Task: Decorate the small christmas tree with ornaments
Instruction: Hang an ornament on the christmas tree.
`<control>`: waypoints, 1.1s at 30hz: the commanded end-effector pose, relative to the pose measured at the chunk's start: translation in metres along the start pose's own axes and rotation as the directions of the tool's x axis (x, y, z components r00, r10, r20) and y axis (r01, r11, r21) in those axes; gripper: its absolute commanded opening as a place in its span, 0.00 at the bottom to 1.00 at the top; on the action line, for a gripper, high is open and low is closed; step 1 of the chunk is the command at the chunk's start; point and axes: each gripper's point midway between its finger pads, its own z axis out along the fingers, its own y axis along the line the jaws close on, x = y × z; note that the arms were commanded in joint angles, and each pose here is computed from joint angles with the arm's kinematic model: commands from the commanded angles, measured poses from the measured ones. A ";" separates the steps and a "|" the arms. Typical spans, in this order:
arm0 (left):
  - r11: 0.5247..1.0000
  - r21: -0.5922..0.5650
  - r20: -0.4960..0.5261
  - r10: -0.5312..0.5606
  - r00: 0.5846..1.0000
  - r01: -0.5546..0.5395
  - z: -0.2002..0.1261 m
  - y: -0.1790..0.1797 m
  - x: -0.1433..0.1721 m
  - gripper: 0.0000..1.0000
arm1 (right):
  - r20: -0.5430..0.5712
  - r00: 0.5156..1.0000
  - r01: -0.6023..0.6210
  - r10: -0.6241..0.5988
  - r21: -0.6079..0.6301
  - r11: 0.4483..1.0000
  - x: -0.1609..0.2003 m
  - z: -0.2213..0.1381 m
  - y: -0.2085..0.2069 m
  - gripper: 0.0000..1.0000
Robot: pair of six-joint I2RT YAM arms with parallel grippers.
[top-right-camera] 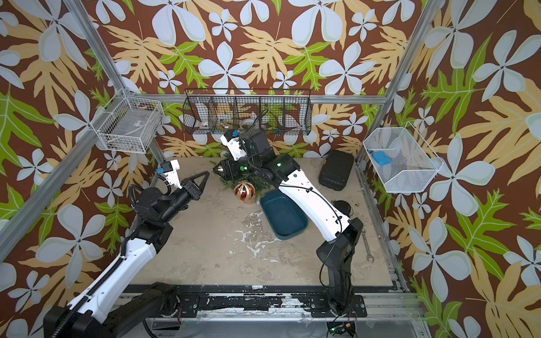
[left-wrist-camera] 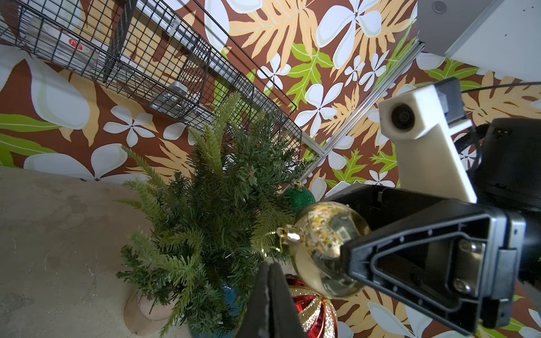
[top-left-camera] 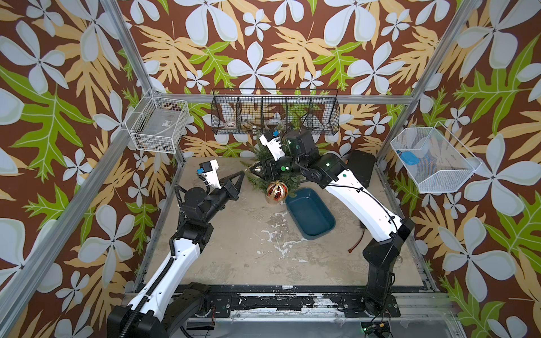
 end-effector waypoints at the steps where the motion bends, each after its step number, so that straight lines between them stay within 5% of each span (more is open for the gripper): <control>1: 1.000 0.009 0.000 0.008 1.000 -0.008 0.003 0.000 -0.001 0.00 | 0.012 1.000 0.002 -0.002 0.016 1.000 -0.003 0.000 -0.004 0.59; 33: 0.994 0.085 -0.041 -0.058 0.997 0.061 0.008 -0.004 0.013 0.00 | 0.014 1.000 -0.010 0.010 0.045 0.999 0.001 -0.013 -0.014 0.59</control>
